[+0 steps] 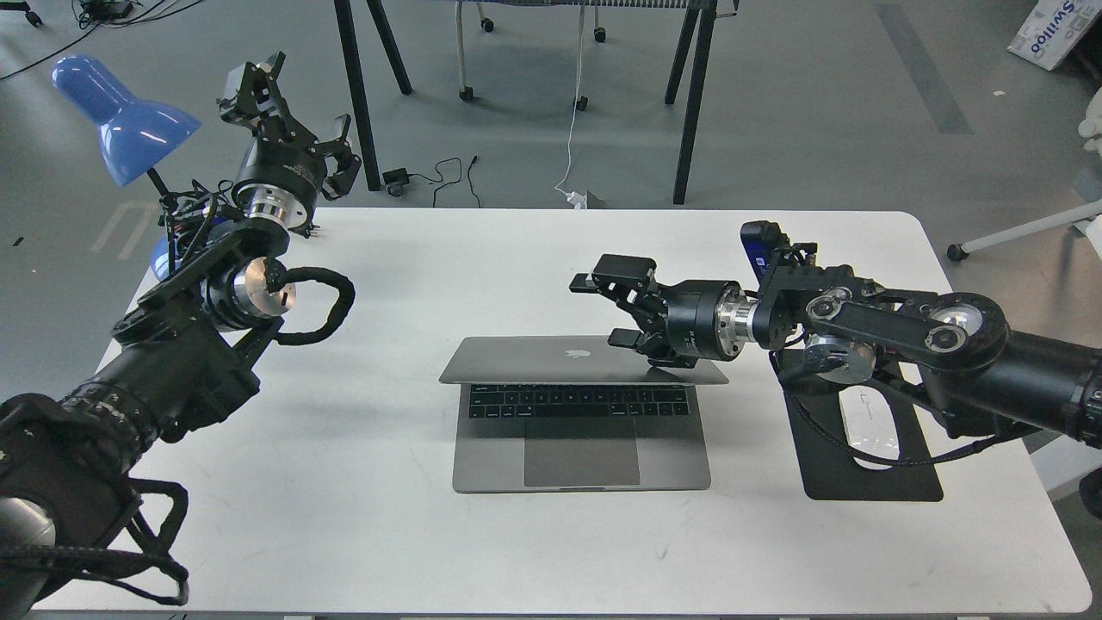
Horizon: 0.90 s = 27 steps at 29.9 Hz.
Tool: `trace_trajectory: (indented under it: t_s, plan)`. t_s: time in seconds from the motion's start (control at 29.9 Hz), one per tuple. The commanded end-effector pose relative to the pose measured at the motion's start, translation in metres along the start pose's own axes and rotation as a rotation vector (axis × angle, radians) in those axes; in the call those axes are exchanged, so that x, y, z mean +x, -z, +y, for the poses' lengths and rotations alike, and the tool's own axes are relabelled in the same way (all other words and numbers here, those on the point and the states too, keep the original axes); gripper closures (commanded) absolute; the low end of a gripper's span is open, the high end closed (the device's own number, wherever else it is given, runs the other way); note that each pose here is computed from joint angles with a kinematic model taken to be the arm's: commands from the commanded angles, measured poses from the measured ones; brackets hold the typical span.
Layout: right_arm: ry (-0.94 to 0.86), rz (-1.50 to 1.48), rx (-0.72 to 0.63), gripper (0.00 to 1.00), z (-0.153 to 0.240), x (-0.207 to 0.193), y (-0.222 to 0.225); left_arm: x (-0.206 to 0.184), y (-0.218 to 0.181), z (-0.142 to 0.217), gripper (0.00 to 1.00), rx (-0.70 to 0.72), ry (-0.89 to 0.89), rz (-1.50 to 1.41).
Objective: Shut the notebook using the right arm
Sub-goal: 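Push the screen down toward the keyboard with the right gripper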
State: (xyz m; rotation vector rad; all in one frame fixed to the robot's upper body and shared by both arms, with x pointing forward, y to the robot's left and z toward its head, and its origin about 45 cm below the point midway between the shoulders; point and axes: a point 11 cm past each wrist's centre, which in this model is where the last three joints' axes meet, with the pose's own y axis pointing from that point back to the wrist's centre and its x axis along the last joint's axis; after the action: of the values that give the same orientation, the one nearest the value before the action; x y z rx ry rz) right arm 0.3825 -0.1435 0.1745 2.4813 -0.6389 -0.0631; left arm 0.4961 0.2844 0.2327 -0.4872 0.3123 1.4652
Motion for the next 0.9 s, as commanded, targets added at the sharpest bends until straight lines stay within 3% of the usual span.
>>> trace_trajectory:
  t_s: [0.0,0.57,0.87]
  plan:
    - [0.014,0.036,-0.036,0.0,-0.001,-0.006,-0.013,0.0,0.0,0.0,0.0,0.0,0.0,0.0]
    - [0.084,0.085,-0.165,0.0,-0.004,-0.036,-0.068,0.0,0.0,0.0,0.0,0.0,0.0,0.0]
    - [0.08,0.083,-0.186,0.0,-0.005,-0.037,-0.075,0.0,0.0,0.0,0.0,-0.001,0.0,0.003]
